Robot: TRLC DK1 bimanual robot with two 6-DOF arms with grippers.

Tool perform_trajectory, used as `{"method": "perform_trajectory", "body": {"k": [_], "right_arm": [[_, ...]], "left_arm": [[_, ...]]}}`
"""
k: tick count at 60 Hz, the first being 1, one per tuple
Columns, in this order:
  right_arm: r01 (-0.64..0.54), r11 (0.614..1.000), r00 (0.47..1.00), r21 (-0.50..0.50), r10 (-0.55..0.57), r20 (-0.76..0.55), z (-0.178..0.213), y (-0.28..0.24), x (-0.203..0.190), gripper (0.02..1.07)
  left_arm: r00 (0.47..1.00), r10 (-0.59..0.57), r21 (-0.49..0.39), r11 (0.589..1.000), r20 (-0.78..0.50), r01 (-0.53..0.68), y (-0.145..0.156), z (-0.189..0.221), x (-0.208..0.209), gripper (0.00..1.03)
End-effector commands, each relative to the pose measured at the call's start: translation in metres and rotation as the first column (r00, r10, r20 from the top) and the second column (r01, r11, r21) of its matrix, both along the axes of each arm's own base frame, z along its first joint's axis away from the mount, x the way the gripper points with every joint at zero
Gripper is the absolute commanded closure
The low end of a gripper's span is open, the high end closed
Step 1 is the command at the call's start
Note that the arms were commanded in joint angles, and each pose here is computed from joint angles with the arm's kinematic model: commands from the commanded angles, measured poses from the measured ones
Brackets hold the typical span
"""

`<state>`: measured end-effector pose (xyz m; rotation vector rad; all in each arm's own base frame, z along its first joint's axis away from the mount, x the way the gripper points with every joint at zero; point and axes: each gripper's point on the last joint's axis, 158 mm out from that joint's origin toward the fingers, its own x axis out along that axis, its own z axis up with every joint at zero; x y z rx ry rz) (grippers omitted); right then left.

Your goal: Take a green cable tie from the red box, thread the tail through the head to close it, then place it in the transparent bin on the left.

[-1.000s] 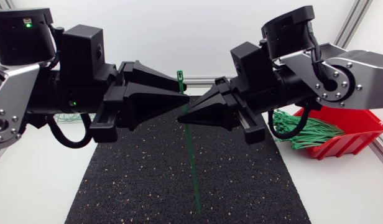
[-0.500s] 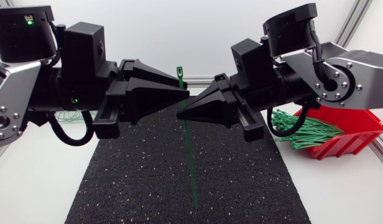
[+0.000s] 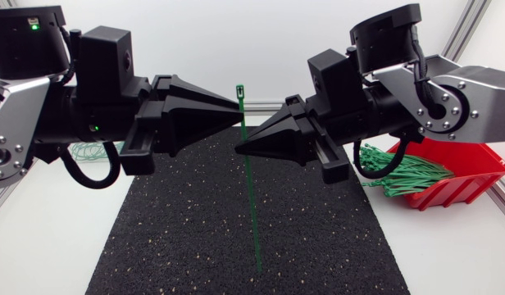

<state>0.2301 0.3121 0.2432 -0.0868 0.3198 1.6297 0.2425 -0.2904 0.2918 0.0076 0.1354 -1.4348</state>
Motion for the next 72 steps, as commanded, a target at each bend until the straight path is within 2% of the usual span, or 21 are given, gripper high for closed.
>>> {"method": "perform_trajectory", "body": {"k": [1,41,43,72], "right_arm": [[0.009,1.000,1.000,-0.001,-0.009,-0.022,-0.0027,-0.0023,-0.0028,1.01],[0.007,1.000,1.000,-0.003,-0.007,-0.022,-0.0058,0.0006,-0.0039,1.01],[0.007,1.000,1.000,-0.003,-0.007,-0.024,-0.0062,0.0008,-0.0036,1.01],[0.008,1.000,1.000,0.000,-0.008,-0.020,-0.0048,0.0007,-0.0037,1.01]], "left_arm": [[1.000,0.005,-0.020,1.000,0.019,-0.005,-0.0005,0.0147,0.0032,0.80],[1.000,-0.010,-0.022,1.000,0.021,0.011,-0.0050,0.0168,0.0002,0.81],[1.000,-0.010,-0.022,1.000,0.021,0.011,-0.0051,0.0169,0.0006,0.83],[1.000,-0.016,-0.018,1.000,0.014,0.017,-0.0083,0.0142,0.0005,0.88]]}}
